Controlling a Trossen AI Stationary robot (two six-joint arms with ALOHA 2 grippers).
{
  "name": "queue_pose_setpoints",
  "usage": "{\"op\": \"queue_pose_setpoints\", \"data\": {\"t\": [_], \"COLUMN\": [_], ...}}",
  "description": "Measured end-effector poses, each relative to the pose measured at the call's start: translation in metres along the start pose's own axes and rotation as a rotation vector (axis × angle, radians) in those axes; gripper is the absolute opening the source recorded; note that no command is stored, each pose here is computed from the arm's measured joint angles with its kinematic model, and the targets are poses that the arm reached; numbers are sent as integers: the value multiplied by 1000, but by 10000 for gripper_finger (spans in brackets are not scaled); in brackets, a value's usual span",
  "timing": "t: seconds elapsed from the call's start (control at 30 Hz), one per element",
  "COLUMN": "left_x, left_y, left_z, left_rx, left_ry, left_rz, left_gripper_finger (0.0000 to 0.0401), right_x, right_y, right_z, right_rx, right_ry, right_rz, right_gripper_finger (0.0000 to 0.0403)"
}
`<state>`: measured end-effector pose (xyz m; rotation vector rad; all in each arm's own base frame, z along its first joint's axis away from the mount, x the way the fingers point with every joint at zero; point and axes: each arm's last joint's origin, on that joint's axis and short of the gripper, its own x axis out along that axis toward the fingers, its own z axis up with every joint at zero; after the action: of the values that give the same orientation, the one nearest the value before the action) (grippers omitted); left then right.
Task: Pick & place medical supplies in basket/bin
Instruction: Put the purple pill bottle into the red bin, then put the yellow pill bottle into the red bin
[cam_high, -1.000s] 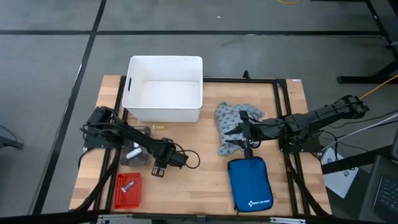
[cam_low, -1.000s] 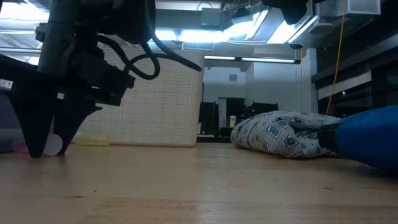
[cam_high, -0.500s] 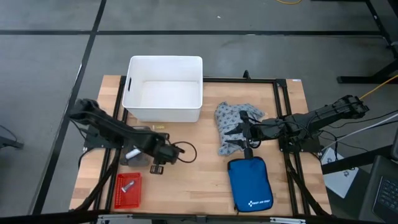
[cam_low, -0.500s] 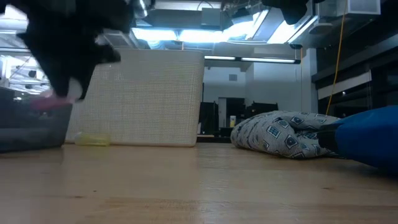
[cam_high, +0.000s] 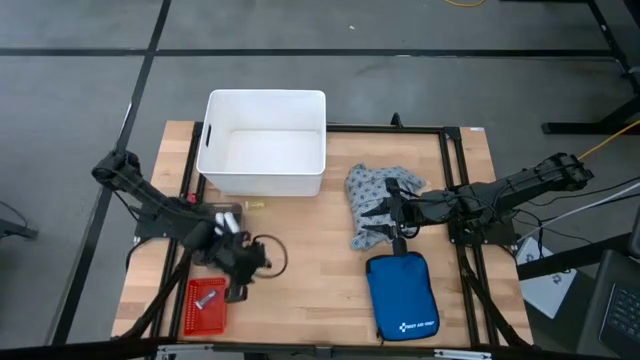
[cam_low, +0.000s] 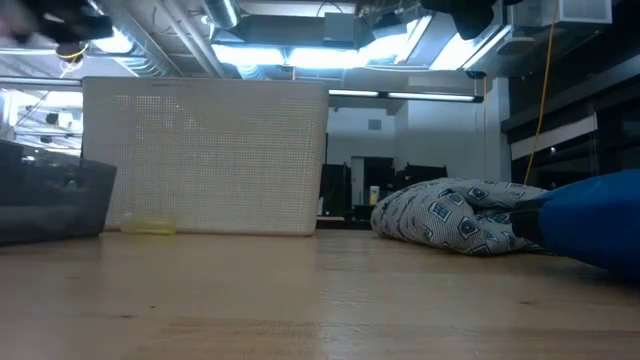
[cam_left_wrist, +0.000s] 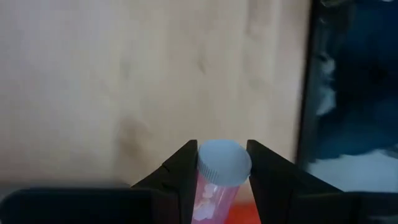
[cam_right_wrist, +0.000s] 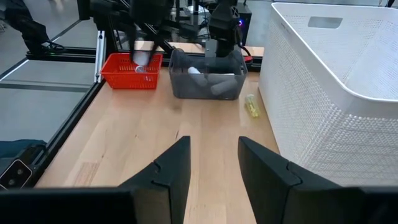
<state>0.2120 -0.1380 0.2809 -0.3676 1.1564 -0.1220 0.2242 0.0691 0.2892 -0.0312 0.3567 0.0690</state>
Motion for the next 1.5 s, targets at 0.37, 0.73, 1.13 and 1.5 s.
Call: {"op": "queue_pose_setpoints", "data": {"t": [0.37, 0.73, 1.13, 1.5], "left_x": [3, 36, 37, 23], "left_y": [-51, -72, -69, -21], "left_z": [-62, -104, -105, -43], "left_rx": [-255, -350, -319, -91], "left_ry": [62, 101, 76, -106], "left_rz": [-8, 152, 196, 387], "left_gripper_finger": [118, 130, 208, 193], "right_x": [0, 6, 14, 14], "right_y": [0, 1, 3, 2], "right_z": [0, -3, -5, 1], "right_rx": [-3, -1, -34, -122], "right_ry": [0, 22, 18, -40], "right_rz": [1, 1, -5, -58], "right_gripper_finger": [135, 135, 135, 135]}}
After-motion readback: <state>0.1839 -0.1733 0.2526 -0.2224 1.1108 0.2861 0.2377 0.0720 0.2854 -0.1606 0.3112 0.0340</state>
